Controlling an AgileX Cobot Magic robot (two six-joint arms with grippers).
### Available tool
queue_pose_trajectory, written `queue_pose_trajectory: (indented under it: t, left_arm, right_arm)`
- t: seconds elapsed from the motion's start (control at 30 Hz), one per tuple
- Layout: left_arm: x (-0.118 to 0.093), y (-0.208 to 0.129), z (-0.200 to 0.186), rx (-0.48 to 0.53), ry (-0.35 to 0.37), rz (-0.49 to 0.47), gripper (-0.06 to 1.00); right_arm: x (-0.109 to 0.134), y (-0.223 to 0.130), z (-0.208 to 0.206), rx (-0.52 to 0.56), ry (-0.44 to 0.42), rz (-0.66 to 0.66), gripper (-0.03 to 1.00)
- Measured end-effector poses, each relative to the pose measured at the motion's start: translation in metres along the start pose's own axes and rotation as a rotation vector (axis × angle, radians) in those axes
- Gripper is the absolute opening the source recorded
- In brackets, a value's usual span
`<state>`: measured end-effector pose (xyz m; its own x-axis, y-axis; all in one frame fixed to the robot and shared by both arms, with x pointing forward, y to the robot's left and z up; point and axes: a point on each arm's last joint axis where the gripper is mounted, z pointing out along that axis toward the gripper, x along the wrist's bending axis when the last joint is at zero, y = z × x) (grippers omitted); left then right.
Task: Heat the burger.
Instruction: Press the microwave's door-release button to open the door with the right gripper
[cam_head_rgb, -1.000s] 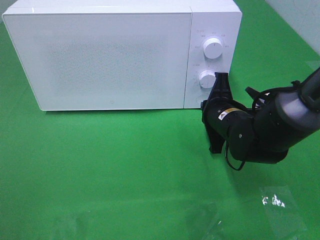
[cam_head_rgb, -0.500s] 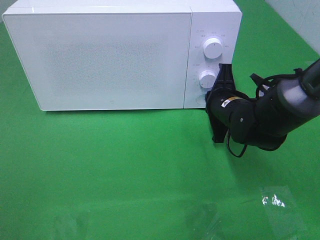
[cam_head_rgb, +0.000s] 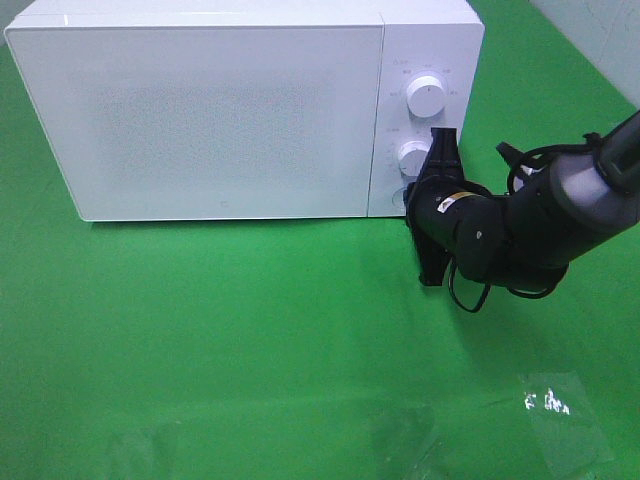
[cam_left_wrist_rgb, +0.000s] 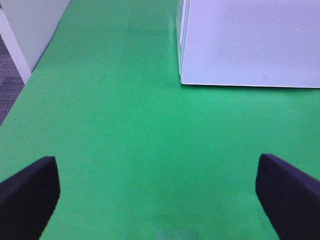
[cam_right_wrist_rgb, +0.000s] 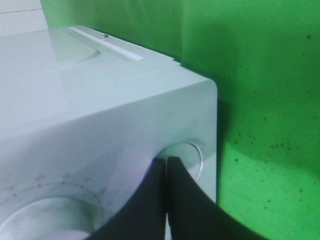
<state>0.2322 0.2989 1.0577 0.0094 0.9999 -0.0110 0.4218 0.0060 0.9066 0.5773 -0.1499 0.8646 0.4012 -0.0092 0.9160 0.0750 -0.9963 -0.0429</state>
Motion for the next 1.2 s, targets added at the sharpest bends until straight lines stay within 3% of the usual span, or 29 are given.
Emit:
queue_pose_trajectory:
  t: [1.2]
  left_arm:
    - [0.000, 0.000, 0.000, 0.000, 0.000, 0.000, 0.99]
  right_arm:
    - [-0.008, -0.004, 0.010, -0.075, 0.070, 0.020, 0.00]
